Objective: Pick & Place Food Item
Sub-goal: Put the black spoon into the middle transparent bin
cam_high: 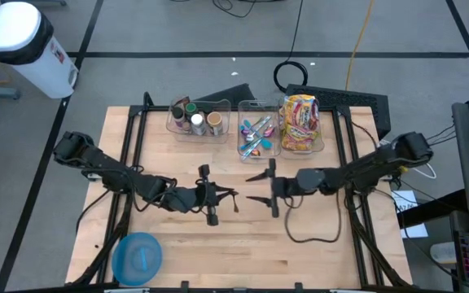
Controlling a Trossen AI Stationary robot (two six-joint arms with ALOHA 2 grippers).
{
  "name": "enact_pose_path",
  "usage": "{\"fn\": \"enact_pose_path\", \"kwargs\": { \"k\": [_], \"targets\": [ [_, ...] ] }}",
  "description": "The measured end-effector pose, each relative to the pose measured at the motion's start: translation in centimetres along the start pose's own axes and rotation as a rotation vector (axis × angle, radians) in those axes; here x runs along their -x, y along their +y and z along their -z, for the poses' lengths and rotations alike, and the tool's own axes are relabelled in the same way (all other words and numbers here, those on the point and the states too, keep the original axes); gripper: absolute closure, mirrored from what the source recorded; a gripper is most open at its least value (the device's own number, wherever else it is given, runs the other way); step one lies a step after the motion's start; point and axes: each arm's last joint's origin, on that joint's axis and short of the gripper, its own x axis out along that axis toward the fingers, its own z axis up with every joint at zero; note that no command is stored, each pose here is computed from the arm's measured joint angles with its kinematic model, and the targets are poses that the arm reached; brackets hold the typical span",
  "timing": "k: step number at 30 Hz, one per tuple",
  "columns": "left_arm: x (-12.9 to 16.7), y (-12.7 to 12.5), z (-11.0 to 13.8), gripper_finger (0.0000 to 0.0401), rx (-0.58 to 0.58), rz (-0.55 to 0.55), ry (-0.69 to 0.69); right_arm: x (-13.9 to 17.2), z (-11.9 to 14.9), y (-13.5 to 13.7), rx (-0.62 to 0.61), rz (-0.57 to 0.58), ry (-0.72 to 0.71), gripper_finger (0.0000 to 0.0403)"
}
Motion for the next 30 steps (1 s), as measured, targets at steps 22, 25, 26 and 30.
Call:
{"fn": "enact_pose_path", "kwargs": {
  "k": [22, 25, 26, 30],
  "targets": [
    [-0.1, 0.2, 0.3, 0.0390, 0.041, -0.008, 0.033, -3.6, 0.8, -0.7, -0.139, -0.045, 0.002, 0.0295],
    [-0.2, 0.4, 0.4, 0.0396, 0.046, -0.012, 0.035, -3.6, 0.8, -0.7, -0.136, -0.046, 0.003, 0.0317],
    [-0.2, 0.4, 0.4, 0.0395, 0.049, -0.012, 0.035, -3.6, 0.8, -0.7, -0.135, -0.046, 0.003, 0.0324],
    [-0.3, 0.5, 0.4, 0.0387, 0.057, -0.013, 0.036, -3.6, 0.8, -0.7, -0.133, -0.046, 0.003, 0.0354]
  ]
}}
